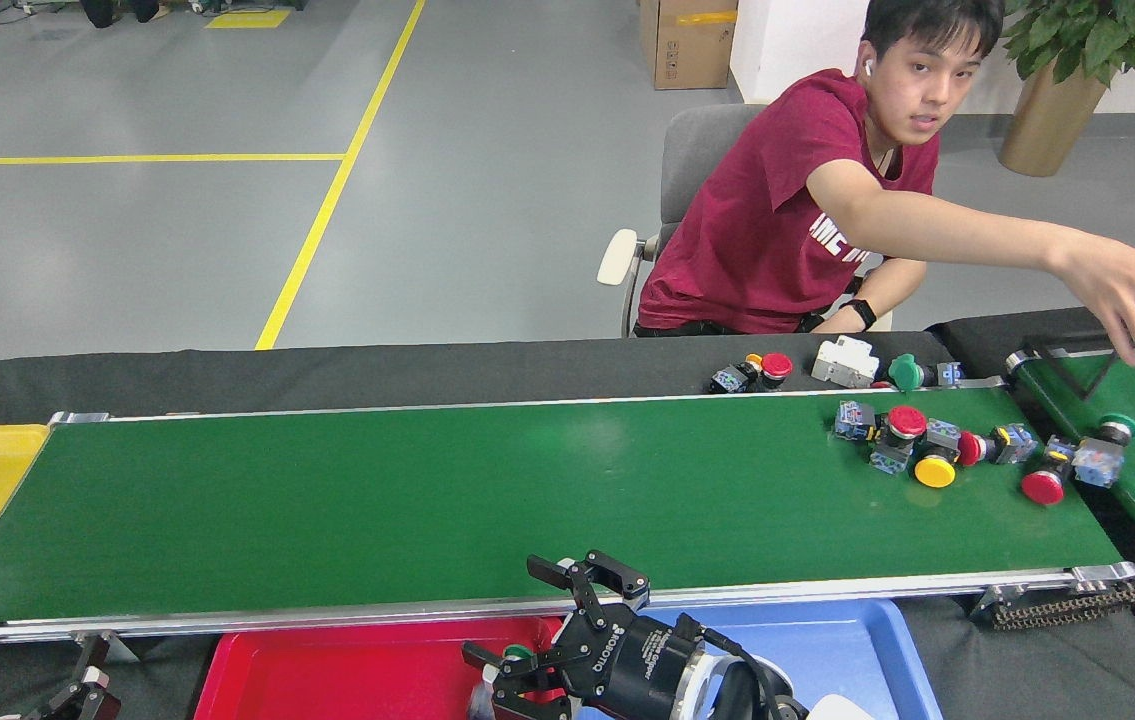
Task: Pick switch part from conveyor to tray
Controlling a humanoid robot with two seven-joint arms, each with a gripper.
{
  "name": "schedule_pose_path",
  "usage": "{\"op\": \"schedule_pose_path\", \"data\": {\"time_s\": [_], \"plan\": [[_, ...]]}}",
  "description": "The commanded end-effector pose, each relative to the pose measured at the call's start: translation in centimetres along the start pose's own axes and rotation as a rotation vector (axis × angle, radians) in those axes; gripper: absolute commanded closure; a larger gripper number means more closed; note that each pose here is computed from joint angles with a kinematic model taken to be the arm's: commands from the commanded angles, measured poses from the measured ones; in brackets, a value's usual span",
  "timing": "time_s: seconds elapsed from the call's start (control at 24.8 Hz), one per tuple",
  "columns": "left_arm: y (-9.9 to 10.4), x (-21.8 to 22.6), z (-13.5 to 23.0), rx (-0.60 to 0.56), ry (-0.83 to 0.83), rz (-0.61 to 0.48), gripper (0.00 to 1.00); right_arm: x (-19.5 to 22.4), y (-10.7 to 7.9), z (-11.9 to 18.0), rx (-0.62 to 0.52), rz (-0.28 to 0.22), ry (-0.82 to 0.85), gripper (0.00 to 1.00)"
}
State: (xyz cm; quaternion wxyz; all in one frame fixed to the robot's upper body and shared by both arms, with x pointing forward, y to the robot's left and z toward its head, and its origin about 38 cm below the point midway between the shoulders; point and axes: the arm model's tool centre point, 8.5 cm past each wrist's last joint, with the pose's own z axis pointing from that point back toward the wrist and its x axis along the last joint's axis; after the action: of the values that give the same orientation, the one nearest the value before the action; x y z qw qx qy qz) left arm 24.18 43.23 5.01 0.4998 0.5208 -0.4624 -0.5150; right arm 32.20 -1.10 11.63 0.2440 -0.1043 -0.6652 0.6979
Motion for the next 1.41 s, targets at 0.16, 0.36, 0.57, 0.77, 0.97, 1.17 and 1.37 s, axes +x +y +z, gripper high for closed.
{"op": "schedule_pose_path", "data": {"time_s": [0.16, 0.36, 0.57, 0.77, 0.97, 1.17, 1.37], "plan": [[0.8, -0.7, -0.1, 0.019, 0.003, -0.018, 0.0, -6.2, -4.7, 1.9, -0.131, -0.014, 0.257, 0.02], [0.6, -1.0, 0.6, 0.01, 0.02, -0.018, 0.0, -12.7, -7.0, 7.0, -0.312, -0.022, 0.637, 0.04], [0.0, -1.8, 2.0, -0.018, 0.041, -0.024, 0.0, -14.2, -3.1, 14.7, -0.319, 0.003, 0.832, 0.02], [-0.1, -2.3, 2.6, -0.022, 0.058, -0.026, 0.0, -13.4, 1.1, 19.3, -0.27, -0.002, 0.912, 0.02], [-0.2, -2.3, 2.7, -0.026, 0.058, -0.023, 0.0, -11.8, 4.0, 20.7, -0.254, -0.031, 0.937, 0.02], [-0.2, -2.4, 2.7, -0.027, 0.058, -0.026, 0.0, -11.0, 4.4, 20.1, -0.275, -0.049, 0.932, 0.02], [0.2, -2.0, 2.0, -0.016, 0.041, -0.028, 0.0, -11.6, 3.8, 16.7, -0.254, -0.051, 0.959, 0.02]]}}
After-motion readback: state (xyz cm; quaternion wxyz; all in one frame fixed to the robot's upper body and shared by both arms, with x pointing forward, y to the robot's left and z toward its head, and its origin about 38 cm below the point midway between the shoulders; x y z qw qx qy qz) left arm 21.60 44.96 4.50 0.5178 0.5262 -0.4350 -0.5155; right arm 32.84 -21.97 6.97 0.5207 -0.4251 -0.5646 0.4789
